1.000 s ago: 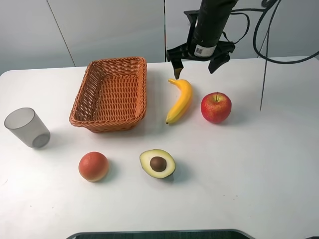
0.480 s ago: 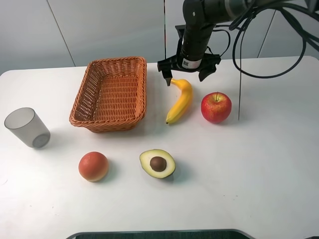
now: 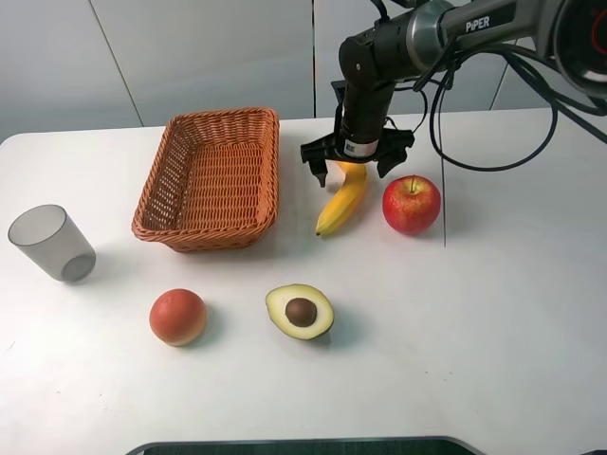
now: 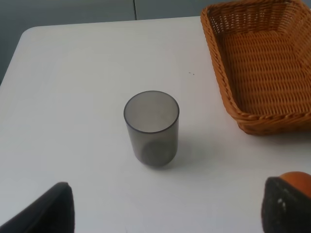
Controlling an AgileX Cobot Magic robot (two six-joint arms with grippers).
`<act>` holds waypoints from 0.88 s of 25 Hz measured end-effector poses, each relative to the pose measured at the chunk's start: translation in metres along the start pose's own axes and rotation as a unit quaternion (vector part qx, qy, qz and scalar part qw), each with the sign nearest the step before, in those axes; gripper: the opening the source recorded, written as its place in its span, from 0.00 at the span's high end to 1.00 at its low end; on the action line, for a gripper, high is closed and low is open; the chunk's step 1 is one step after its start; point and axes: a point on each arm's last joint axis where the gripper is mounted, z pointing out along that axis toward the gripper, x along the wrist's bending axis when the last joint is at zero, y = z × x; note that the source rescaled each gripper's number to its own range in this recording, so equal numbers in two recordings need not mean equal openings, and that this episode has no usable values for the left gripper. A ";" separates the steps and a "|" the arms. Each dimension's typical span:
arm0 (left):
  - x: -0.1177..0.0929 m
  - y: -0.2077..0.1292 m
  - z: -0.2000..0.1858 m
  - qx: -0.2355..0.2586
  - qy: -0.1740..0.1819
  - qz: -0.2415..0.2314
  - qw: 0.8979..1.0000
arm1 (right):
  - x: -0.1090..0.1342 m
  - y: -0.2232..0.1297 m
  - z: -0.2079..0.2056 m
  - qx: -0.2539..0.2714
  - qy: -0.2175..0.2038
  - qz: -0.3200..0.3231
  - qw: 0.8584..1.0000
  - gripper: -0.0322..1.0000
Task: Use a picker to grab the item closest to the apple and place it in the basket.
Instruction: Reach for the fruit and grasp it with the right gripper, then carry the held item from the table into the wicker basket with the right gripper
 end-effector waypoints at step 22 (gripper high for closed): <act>0.000 0.000 0.000 0.000 0.000 0.000 1.000 | 0.000 -0.003 0.009 0.007 -0.004 0.019 1.000 0.96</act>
